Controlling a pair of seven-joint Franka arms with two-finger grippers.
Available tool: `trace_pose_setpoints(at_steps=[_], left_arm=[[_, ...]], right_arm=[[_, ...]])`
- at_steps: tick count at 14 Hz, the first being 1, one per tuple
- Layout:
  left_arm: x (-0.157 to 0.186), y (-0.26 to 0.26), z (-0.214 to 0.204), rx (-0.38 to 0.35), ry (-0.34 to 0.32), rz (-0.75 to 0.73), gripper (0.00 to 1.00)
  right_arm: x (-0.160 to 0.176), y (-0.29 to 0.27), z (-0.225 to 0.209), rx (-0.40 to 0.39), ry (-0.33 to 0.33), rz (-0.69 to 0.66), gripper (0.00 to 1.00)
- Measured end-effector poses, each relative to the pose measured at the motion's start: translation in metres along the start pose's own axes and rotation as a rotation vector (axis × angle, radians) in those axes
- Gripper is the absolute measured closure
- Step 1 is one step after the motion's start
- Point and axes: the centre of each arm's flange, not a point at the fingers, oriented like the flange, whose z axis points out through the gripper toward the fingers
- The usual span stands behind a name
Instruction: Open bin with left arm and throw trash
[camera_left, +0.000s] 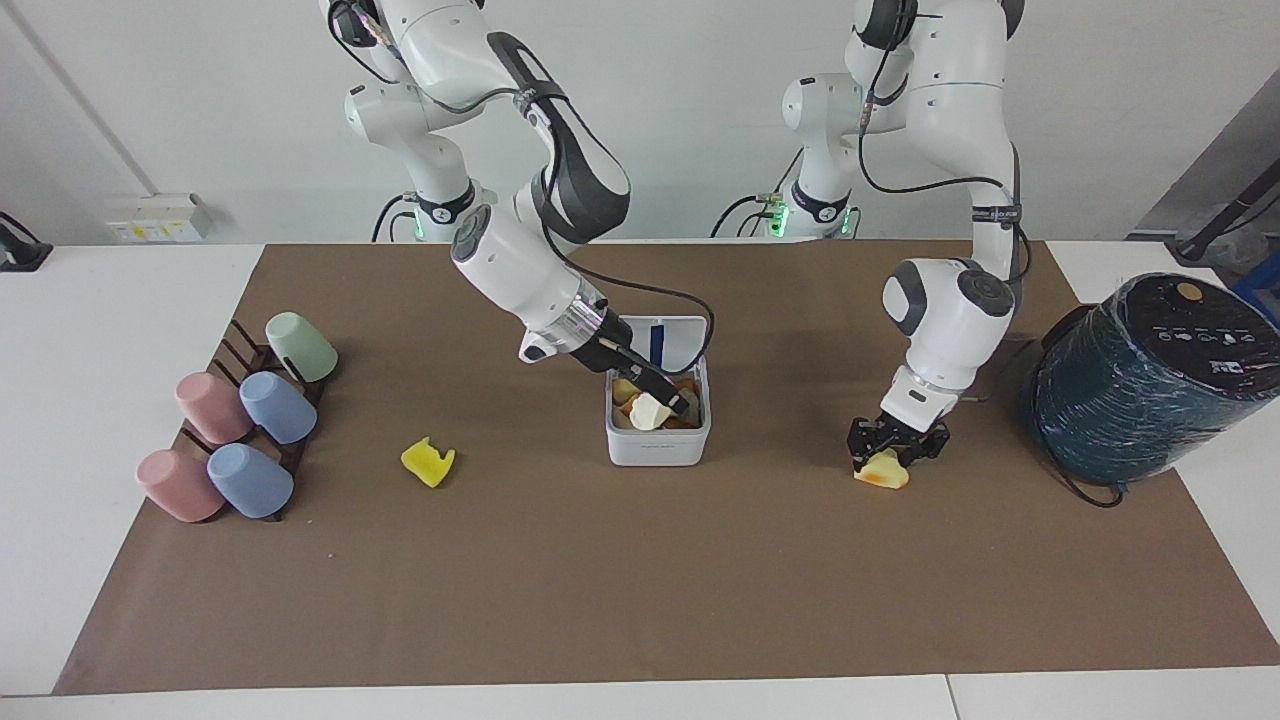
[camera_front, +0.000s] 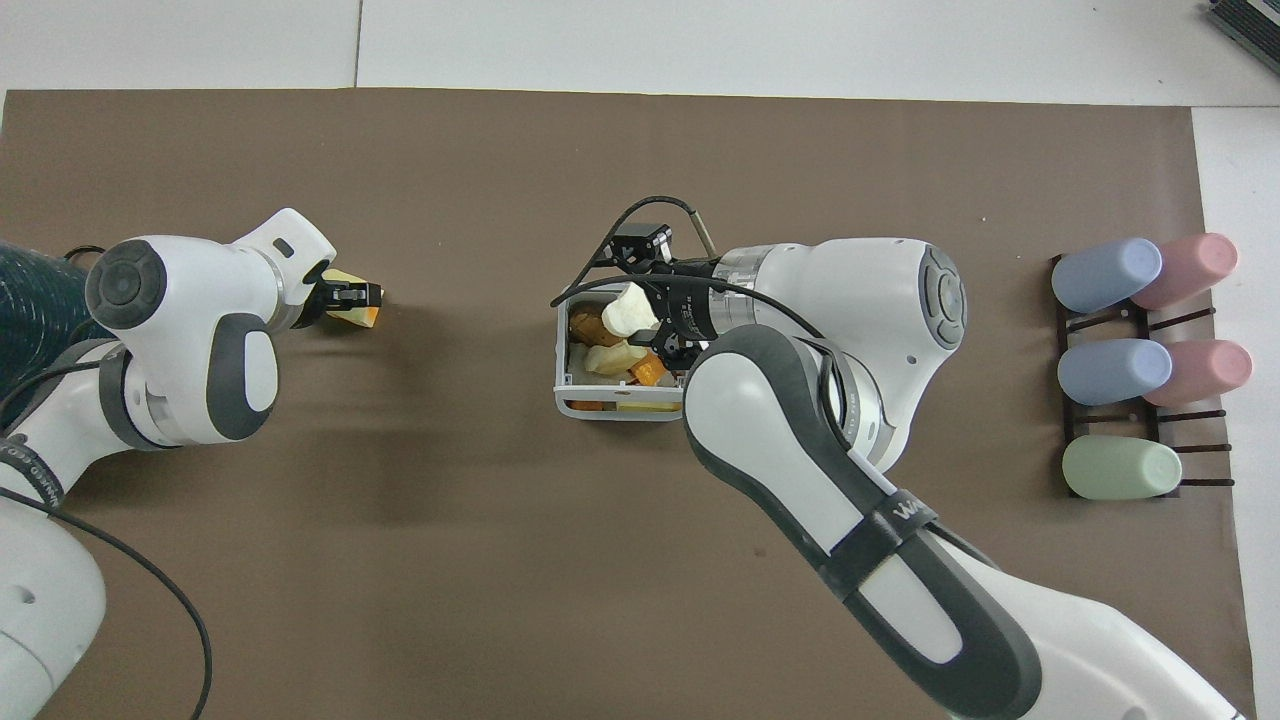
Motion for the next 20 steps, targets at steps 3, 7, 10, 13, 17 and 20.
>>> trace_pose_setpoints(at_steps=[3,7,10,13,17,20], left_arm=[[0.008,0.005,-0.008,-0.008,-0.027,0.006,0.81],[0.032,0.011,-0.034,-0.021,-0.066,0.015,0.85],[0.048,0.015,-0.058,-0.031,-0.096,0.023,0.86],[0.058,0.020,-0.080,-0.040,-0.153,0.029,0.86],[0.063,0.017,-0.106,0.002,-0.239,0.050,0.86],[0.067,0.016,-0.134,0.026,-0.304,0.061,0.86]], right_arm=[[-0.003,-0.010,-0.023,0.034,0.012,-0.011,0.00],[-0.001,-0.019,-0.052,0.003,0.074,-0.111,0.00],[0.032,-0.015,-0.102,-0.165,0.220,-0.279,0.00],[0.072,-0.003,-0.143,-0.322,0.328,-0.495,0.00],[0.157,0.053,-0.147,-0.592,0.286,-0.901,0.00],[0.222,0.101,-0.134,-0.698,0.192,-1.146,0.00]])
